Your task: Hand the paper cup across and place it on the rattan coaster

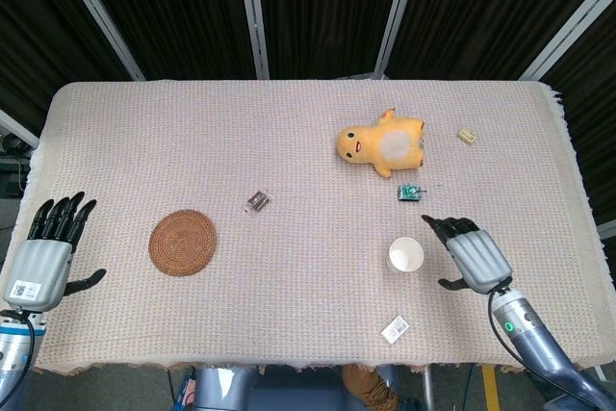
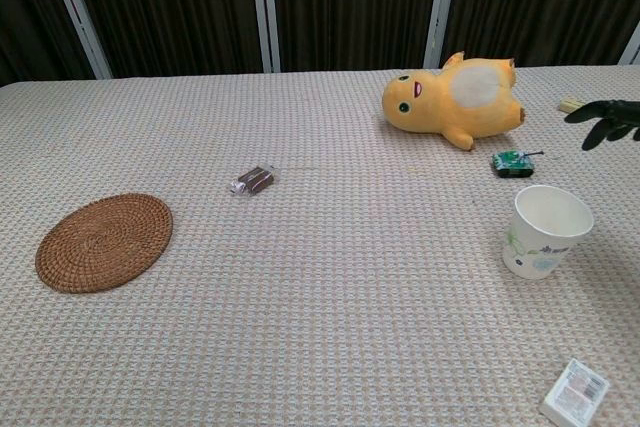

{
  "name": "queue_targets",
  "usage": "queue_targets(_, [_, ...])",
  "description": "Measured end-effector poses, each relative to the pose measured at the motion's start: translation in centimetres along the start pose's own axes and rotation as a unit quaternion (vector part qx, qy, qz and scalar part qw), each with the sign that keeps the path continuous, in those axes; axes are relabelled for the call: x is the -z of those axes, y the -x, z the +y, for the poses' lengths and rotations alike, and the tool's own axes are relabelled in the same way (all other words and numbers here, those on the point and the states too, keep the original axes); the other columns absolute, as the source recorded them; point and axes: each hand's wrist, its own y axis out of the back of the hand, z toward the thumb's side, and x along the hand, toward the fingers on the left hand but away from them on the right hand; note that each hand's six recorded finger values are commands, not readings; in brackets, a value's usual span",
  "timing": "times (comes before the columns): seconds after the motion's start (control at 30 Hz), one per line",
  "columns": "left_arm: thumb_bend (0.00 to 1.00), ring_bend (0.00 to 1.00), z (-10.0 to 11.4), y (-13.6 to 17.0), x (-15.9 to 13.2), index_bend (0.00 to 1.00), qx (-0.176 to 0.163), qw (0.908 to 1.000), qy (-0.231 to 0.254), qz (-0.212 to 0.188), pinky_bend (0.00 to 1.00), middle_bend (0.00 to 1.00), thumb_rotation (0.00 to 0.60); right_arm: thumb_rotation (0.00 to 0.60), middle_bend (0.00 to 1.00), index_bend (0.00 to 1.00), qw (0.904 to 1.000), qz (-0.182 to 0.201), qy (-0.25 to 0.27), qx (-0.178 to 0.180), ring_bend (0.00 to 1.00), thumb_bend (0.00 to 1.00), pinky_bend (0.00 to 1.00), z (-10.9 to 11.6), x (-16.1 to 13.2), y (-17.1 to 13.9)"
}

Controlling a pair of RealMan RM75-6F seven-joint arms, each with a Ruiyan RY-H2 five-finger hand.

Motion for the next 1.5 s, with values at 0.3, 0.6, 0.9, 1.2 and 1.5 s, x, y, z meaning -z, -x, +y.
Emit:
queue_targets(0.3, [0.00,0.00,-0.2,-0.3,0.7,0.00,0.008,0.9999,-0.001,0.013,0.00,0.00,0.600,0.600,0.25,0.16,0.9998,0.000,-0.014,-0.014,0.24,0.05,0.25,-2.4,-1.2,2.3])
queue_targets(0.6, [0.00,0.00,-0.2,-0.3,0.7,0.00,0.010,0.9999,0.001,0.012,0.00,0.00,0.600,0.600,0.42,0.33,0.9999,0.003,-0.009,-0.011,0.37,0.19,0.28,-3.5,-1.8,3.0])
queue_targets(0.9, [0.00,0.00,0.1,-0.3,0.7,0.00,0.009,0.9999,0.008,0.011,0.00,0.00,0.600,0.600,0.43,0.33,0.9994,0.028,0.012,0.016,0.38,0.19,0.28,-2.0,-3.8,3.8])
queue_targets(1.2, [0.00,0.00,0.4,-0.2,0.9,0.00,0.010,0.9997,0.021,0.011,0.00,0.00,0.600,0.600,0.43,0.33,0.9954,0.072,0.047,0.041,0.37,0.21,0.28,1.8,-9.3,6.6])
queue_targets(1.5, [0.00,0.00,0.7,-0.5,1.7,0.00,0.012,0.9992,0.032,0.020,0.00,0.00,0.600,0.600,0.43,0.33,0.9925,0.104,0.065,0.006,0.38,0.21,0.28,0.8,-15.5,9.7])
